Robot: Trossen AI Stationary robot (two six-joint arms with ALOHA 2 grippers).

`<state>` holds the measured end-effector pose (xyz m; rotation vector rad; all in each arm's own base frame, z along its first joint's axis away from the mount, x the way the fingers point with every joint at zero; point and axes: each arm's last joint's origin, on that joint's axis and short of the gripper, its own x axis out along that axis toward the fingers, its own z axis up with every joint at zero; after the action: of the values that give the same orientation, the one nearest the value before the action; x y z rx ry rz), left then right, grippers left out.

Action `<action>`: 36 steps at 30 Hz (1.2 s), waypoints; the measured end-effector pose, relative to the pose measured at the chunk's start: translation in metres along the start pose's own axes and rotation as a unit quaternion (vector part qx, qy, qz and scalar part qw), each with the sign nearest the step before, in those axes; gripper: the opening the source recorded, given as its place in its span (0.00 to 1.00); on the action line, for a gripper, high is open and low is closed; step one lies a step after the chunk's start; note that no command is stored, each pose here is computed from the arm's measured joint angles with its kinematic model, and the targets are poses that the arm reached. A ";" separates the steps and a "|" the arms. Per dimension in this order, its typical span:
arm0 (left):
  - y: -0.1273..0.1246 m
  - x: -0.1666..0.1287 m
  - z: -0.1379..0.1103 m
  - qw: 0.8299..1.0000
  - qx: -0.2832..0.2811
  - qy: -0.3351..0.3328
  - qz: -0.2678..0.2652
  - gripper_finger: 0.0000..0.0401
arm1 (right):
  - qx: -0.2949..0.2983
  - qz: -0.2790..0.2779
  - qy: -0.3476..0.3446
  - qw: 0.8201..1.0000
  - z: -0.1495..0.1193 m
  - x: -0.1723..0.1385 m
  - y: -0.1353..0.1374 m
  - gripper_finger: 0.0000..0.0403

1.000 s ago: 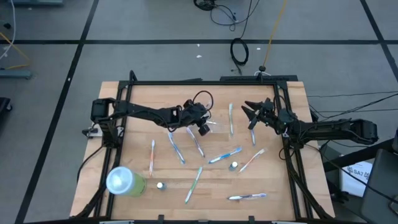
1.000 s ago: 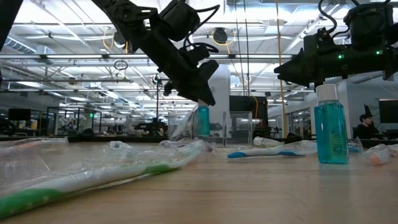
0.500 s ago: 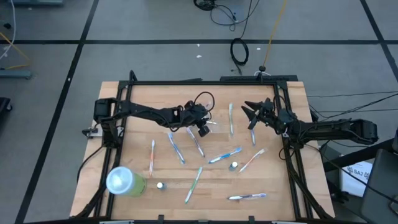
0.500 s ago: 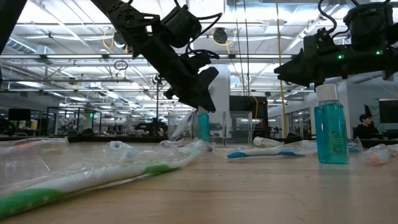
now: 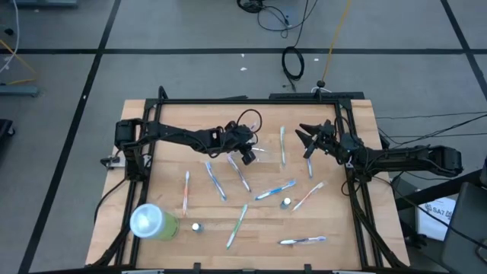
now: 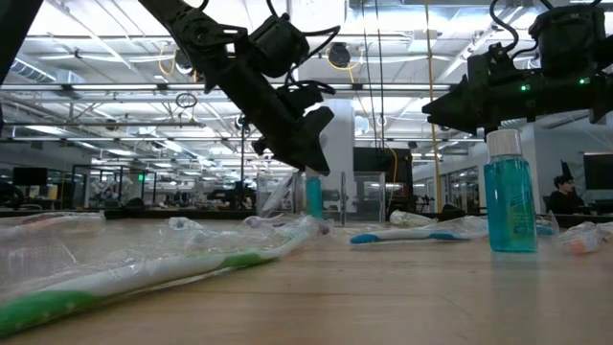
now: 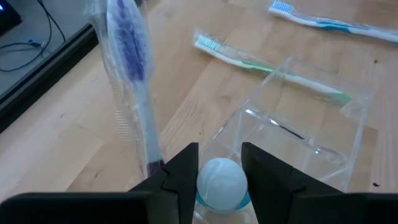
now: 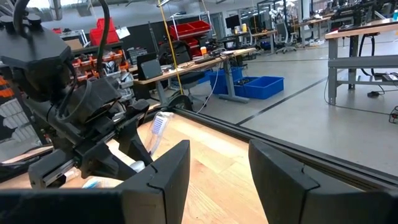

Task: Pick & Place toothbrushing station
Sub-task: Put the top mouthwash into the transparent organizer, then put the top green toothbrush into the transparent organizer

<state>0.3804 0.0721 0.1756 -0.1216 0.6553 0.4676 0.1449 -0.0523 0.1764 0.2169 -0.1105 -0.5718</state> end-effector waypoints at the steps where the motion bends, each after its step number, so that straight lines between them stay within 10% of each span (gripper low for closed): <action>1: 0.000 0.000 0.000 1.000 0.000 -0.001 0.000 0.32 | 0.000 0.000 0.000 1.000 0.000 0.000 0.000 0.40; 36: -0.011 -0.146 0.041 0.993 0.100 -0.067 0.013 0.32 | 0.031 0.087 0.066 0.994 -0.010 -0.001 0.006 0.40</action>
<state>0.3069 0.0173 0.2971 0.1065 0.5689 0.4280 0.1482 -0.0453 0.1683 0.3020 -0.0183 -0.3805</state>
